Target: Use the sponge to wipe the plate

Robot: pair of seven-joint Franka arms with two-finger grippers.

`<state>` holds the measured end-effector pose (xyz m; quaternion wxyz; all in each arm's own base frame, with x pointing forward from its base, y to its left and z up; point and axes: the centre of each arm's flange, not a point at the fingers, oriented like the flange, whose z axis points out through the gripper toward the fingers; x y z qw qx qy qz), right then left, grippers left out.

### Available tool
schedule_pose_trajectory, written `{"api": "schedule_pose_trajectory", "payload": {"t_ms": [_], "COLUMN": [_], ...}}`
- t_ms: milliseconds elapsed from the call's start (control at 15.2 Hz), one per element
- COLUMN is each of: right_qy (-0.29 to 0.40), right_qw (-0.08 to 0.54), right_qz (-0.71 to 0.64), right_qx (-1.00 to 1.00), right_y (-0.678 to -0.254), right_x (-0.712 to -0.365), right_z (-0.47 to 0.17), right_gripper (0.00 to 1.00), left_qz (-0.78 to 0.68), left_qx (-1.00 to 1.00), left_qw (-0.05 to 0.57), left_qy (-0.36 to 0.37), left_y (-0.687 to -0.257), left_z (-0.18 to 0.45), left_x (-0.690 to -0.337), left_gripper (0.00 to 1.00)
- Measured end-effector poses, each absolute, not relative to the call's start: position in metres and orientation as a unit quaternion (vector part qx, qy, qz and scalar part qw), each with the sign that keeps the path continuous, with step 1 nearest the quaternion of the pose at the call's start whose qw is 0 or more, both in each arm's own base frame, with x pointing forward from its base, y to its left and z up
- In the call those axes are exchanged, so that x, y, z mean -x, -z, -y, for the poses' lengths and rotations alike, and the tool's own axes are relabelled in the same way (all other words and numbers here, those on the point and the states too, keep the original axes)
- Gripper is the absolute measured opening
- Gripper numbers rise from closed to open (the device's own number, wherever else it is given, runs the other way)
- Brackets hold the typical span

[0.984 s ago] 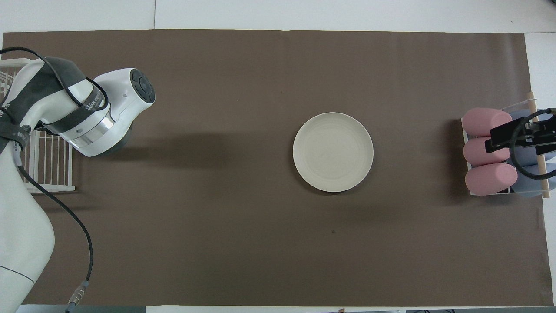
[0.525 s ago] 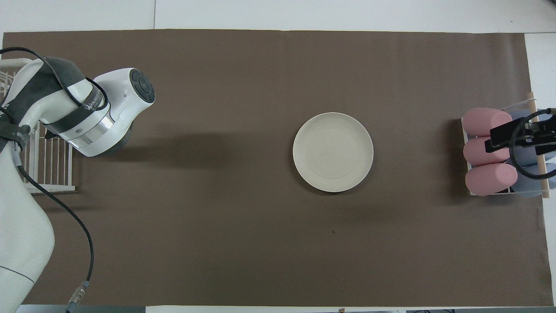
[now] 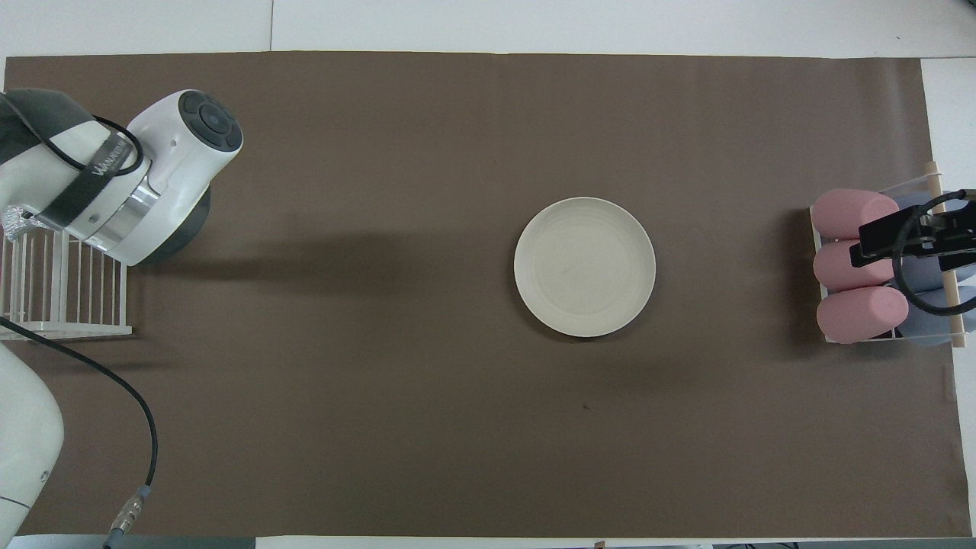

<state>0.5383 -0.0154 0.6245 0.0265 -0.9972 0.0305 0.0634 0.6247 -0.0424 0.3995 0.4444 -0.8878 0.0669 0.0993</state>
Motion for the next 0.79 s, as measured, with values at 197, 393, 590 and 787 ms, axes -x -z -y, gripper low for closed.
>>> {"api": "schedule_pose_trajectory", "payload": {"t_ms": [197,393,590,787], "right_qy": [-0.061,-0.058,-0.05,-0.04], "right_qw": [0.026,0.026,0.026,0.023], "right_qz": [-0.029,-0.027,-0.027,-0.027], "right_qx": [0.997,0.998,0.998,0.999], "right_y": [-0.627,-0.628,-0.63,-0.631], "right_x": [-0.538,-0.539,-0.541,-0.543], "right_z": [0.014,0.012,0.012,0.012], "right_gripper": [1.0,1.0,1.0,1.0], "left_qz": [-0.008,0.036,0.075,0.084], "left_qx": [0.935,0.967,0.986,0.994], "left_qw": [0.347,0.244,0.142,0.066], "left_qy": [-0.078,-0.058,-0.048,-0.034], "left_y": [-0.451,-0.503,-0.549,-0.583], "left_z": [0.03,0.032,0.024,0.03], "left_x": [-0.618,-0.601,-0.577,-0.553], "left_gripper": [1.0,1.0,1.0,1.0]}}
